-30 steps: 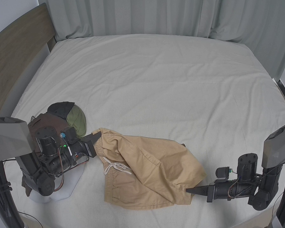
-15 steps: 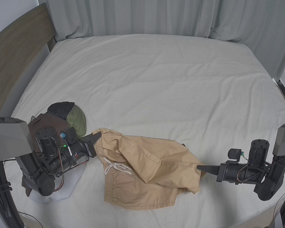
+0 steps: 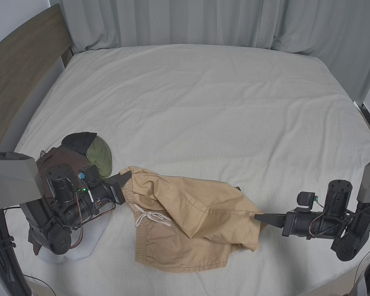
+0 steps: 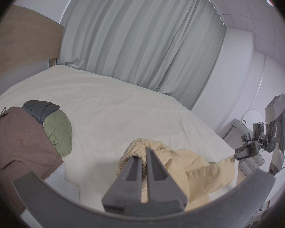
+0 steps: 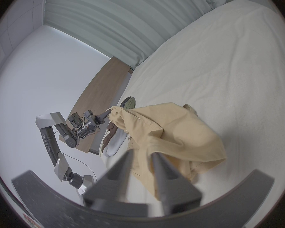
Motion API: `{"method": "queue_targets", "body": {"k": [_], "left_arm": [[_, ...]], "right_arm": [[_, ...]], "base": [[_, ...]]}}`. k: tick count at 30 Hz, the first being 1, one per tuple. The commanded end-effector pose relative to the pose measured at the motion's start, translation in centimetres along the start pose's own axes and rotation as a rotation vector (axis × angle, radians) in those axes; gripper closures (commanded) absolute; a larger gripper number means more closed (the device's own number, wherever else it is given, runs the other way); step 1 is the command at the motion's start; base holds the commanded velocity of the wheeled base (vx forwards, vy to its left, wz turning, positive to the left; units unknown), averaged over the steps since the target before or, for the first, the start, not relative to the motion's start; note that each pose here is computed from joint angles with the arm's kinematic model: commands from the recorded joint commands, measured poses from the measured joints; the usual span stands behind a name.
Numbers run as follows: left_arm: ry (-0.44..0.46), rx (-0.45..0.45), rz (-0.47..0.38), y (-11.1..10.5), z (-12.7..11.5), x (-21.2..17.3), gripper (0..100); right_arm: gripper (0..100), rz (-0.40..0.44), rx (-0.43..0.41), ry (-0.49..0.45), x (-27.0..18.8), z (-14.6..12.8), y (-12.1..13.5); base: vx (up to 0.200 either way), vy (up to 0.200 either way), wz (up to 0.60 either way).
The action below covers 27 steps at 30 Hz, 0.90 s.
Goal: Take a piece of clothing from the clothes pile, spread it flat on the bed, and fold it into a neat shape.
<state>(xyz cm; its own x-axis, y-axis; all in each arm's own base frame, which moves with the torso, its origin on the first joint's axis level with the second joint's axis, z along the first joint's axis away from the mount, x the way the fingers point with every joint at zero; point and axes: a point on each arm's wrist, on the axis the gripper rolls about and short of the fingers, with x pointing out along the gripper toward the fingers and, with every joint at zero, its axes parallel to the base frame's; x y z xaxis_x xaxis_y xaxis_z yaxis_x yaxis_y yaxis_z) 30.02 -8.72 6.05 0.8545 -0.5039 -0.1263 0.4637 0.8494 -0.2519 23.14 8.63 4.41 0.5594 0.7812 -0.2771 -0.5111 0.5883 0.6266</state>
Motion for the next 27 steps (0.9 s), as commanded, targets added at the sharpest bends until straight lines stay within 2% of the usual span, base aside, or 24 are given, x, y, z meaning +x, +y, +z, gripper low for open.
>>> {"method": "queue_targets", "body": {"k": [1,8,19,27], "left_arm": [[-0.007,0.001,-0.002,0.0,0.1,0.0,100],[-0.005,0.001,-0.003,-0.1,0.0,0.0,100],[0.0,0.001,-0.002,0.0,-0.1,0.0,100],[0.0,0.001,-0.002,0.0,-0.1,0.0,100]], "right_arm": [[0,0.02,-0.011,0.015,0.4,-0.3,0.7],[0,0.026,-0.005,0.061,1.4,-1.3,0.8],[0,-0.03,-0.013,0.052,3.4,-2.1,1.1],[0,-0.035,0.029,0.029,4.2,-1.9,1.4]], "base": [[0.0,0.0,0.0],[0.0,0.0,0.0],[0.0,0.0,0.0],[0.0,0.0,0.0]]}}
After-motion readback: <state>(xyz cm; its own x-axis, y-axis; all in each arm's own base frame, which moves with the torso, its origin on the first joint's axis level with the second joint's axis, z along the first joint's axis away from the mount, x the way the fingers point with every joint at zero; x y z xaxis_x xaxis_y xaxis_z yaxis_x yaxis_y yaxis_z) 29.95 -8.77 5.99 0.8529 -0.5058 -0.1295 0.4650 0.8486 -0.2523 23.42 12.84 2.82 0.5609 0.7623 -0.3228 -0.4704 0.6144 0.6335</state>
